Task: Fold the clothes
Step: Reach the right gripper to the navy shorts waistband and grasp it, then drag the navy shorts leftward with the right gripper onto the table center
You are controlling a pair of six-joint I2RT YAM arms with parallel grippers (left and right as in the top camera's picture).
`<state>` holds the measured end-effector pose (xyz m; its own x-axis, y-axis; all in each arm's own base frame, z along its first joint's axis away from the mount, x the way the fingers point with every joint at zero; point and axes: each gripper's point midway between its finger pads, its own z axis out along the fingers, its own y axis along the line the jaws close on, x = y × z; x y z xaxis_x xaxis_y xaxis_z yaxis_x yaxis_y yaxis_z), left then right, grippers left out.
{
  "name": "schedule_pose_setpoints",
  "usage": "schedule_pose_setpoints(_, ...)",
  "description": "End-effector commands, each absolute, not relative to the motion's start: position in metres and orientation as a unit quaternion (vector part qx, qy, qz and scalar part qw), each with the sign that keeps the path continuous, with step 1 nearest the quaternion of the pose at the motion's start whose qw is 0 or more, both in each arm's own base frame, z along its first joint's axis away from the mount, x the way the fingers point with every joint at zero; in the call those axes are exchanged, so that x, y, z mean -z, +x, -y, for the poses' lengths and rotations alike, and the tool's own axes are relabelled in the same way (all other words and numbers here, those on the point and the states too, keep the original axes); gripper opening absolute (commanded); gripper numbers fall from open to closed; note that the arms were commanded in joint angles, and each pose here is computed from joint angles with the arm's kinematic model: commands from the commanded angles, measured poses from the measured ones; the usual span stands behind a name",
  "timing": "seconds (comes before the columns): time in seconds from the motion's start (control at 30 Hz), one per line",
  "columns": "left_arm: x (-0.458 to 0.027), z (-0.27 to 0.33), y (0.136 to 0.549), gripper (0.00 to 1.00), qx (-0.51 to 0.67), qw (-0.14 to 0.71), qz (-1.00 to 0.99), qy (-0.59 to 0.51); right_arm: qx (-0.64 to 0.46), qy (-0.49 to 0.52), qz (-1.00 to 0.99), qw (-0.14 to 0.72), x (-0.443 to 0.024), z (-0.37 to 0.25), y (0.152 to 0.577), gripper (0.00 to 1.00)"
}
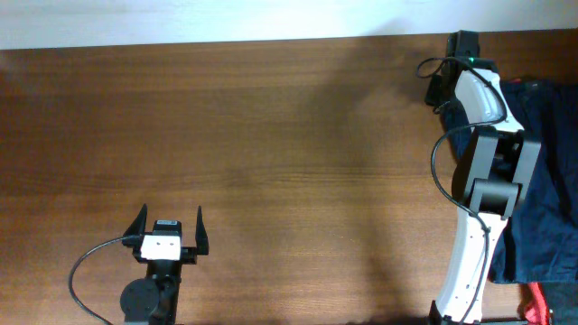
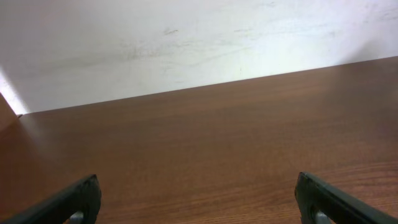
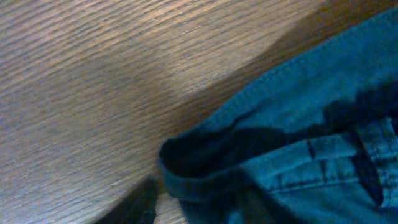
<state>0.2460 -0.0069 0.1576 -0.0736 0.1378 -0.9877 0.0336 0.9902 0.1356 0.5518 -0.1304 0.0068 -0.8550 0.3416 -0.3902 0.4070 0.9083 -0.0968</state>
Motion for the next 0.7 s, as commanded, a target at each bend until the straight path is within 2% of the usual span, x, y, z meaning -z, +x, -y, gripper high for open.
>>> schedule_pose_setpoints(0.0,-0.157,0.007,0.246,0.99,-0.044,0.677,-0.732,0.062,0.084,0.200,-0.962,0.166,0.013,0.130,0.545,0.32)
schedule_pose_setpoints(0.03,-0.157,0.007,0.246,0.99,-0.044,0.677,-0.732,0.062,0.084,0.201,-0.962,0.166,0.013,0.131,0.545,0.28)
schedule_pose_setpoints(0.07,-0.157,0.007,0.246,0.99,-0.044,0.677,-0.732,0.062,0.084,0.202,-0.961,0.166,0.012,0.133,0.545,0.19)
schedule_pose_setpoints(0.1,-0.157,0.007,0.246,0.99,-0.044,0.677,-0.732,0.062,0.084,0.203,-0.961,0.167,0.011,0.134,0.545,0.15)
schedule_pose_setpoints(0.13,-0.157,0.007,0.246,0.99,-0.044,0.677,-0.732,0.062,0.084,0.206,-0.960,0.171,0.007,0.137,0.545,0.04)
schedule_pose_setpoints(0.23,-0.157,0.007,0.246,0.99,-0.044,0.677,-0.732,0.062,0.085,0.215,-0.955,0.188,-0.013,0.147,0.548,0.04)
schedule_pose_setpoints(0.3,-0.157,0.007,0.246,0.99,-0.044,0.677,-0.732,0.062,0.087,0.221,-0.949,0.208,-0.044,0.156,0.550,0.04)
schedule_pose_setpoints(0.43,-0.157,0.007,0.246,0.99,-0.044,0.677,-0.732,0.062,0.091,0.231,-0.933,0.260,-0.121,0.170,0.547,0.04)
schedule_pose_setpoints(0.67,-0.157,0.006,0.246,0.99,-0.044,0.677,-0.732,0.062,0.100,0.218,-0.907,0.347,-0.259,0.166,0.506,0.04)
